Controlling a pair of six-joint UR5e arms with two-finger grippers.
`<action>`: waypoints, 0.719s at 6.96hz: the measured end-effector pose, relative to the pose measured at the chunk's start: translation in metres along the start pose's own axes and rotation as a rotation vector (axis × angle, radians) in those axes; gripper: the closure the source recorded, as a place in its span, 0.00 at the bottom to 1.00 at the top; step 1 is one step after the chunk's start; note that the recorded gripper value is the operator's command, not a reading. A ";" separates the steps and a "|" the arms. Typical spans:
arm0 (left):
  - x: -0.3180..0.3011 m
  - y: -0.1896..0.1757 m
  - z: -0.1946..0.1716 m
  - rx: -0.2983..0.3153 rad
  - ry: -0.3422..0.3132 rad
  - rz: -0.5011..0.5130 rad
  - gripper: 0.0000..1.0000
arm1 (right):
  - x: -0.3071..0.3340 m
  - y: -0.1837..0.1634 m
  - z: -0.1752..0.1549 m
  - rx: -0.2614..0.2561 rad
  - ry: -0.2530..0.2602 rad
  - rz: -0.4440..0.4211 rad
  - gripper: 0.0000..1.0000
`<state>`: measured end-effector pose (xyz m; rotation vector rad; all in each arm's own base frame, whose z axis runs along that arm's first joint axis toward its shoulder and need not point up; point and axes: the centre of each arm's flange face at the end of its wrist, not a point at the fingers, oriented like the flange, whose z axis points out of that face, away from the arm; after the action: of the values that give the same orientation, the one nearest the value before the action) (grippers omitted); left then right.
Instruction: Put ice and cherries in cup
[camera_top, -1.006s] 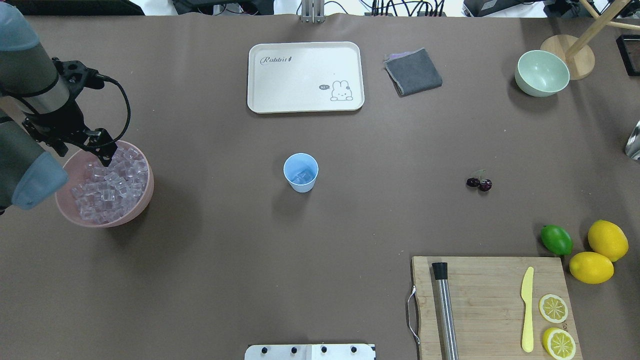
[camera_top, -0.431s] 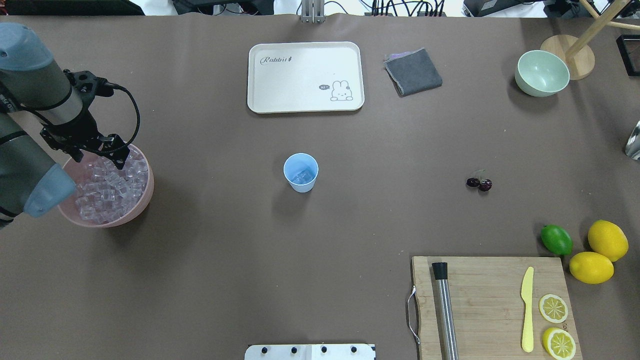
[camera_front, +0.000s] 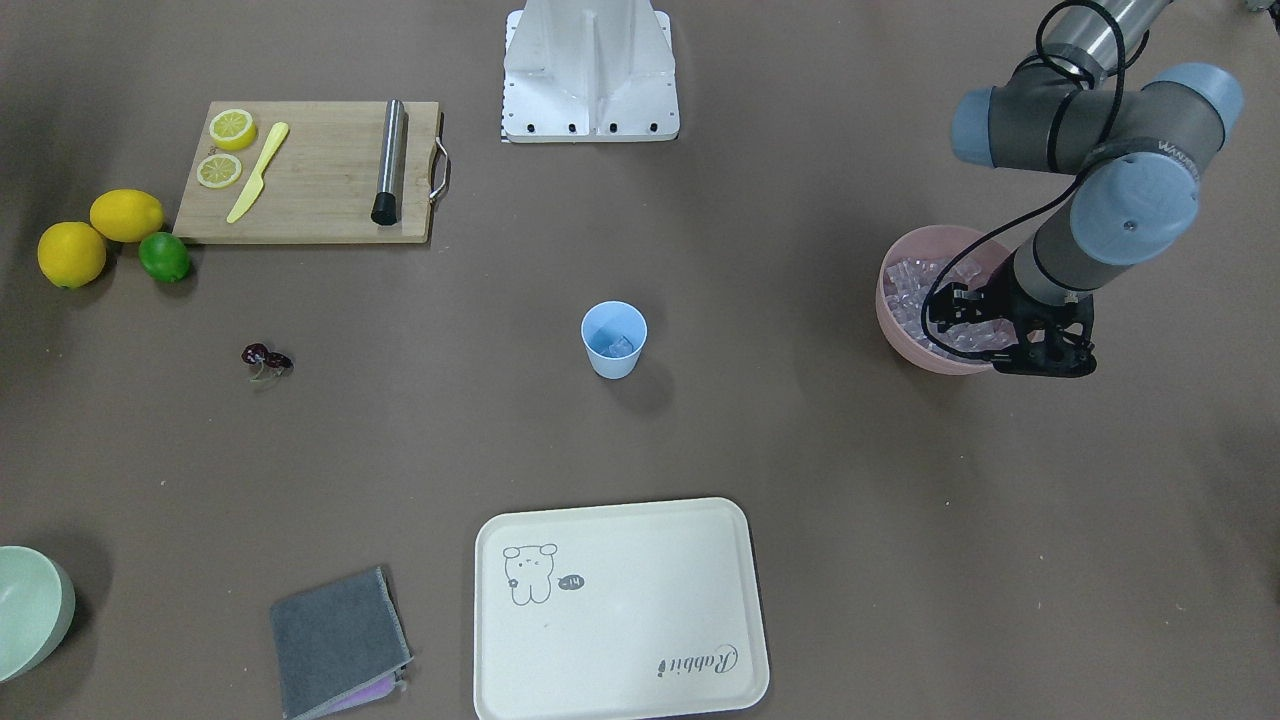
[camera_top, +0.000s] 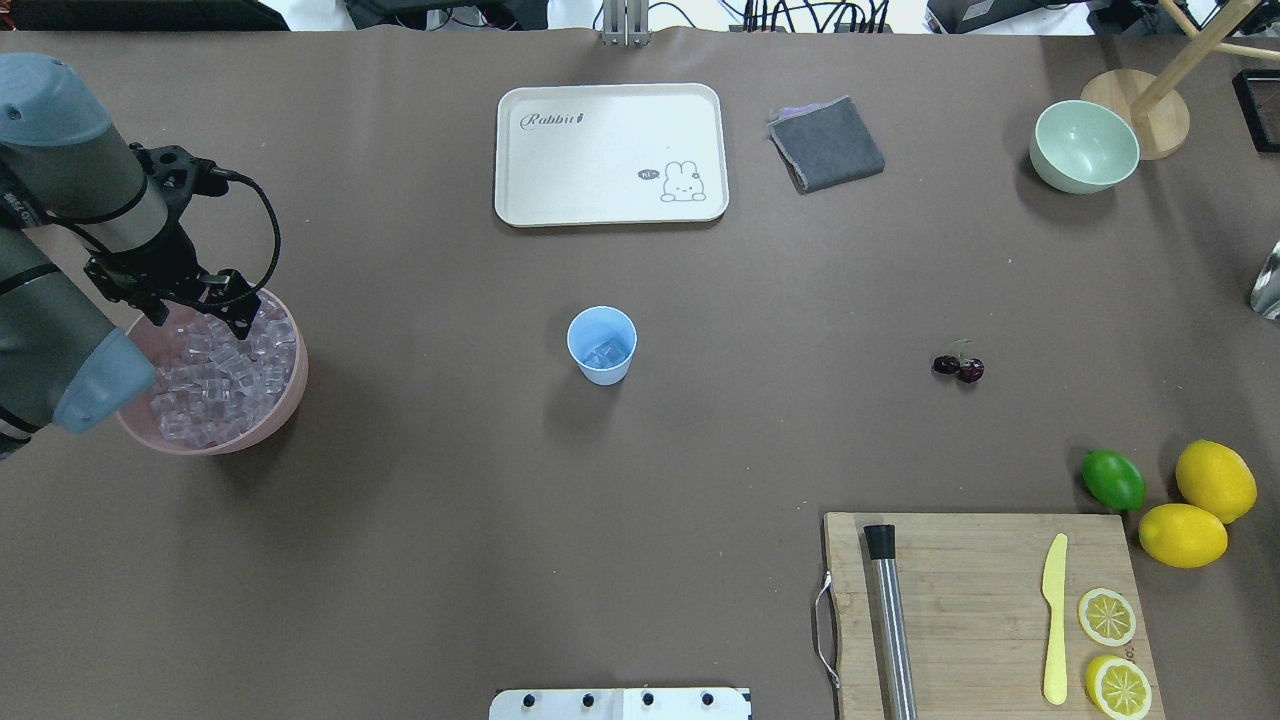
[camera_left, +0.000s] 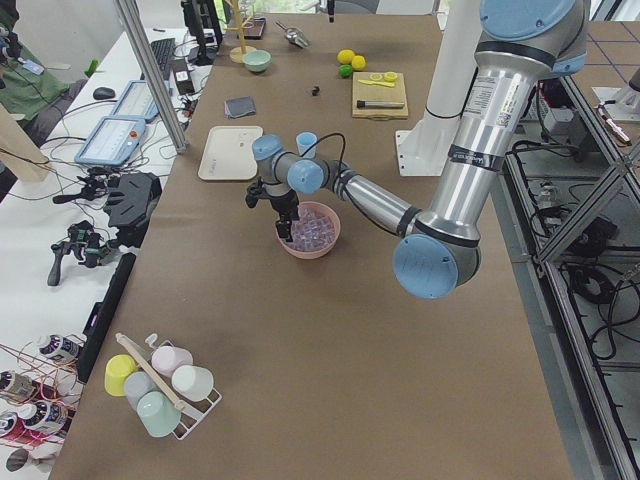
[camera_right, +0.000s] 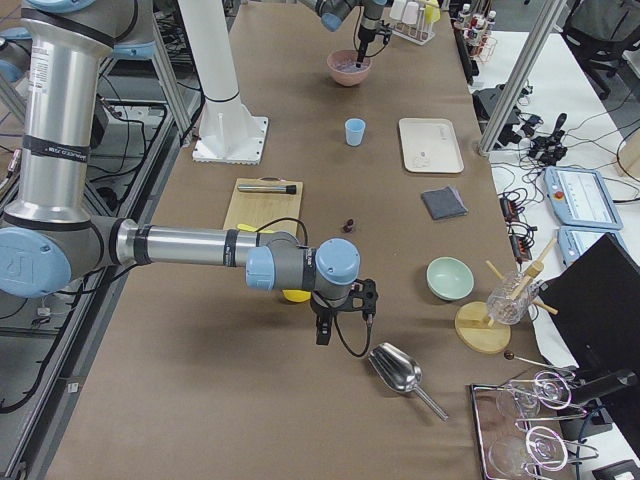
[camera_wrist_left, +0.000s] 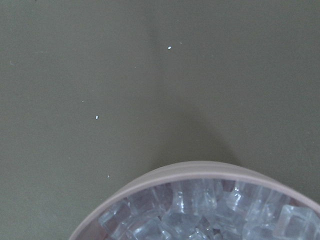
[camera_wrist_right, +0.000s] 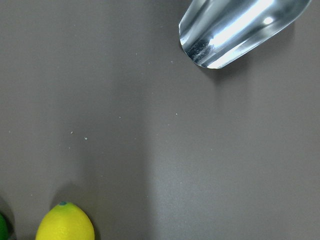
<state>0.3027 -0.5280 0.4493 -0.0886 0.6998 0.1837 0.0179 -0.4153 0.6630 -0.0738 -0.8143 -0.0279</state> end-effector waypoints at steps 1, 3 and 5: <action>-0.002 0.000 0.003 -0.005 0.001 -0.005 0.03 | 0.000 0.000 0.000 0.000 0.000 0.000 0.00; -0.001 -0.001 0.007 -0.014 0.033 -0.023 0.03 | 0.000 0.000 0.000 0.001 0.000 -0.001 0.00; 0.000 -0.002 0.009 -0.005 0.064 -0.046 0.03 | 0.000 0.000 0.000 0.001 0.000 -0.001 0.00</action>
<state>0.3088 -0.5288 0.4566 -0.1154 0.7607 0.1392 0.0179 -0.4154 0.6625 -0.0727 -0.8141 -0.0283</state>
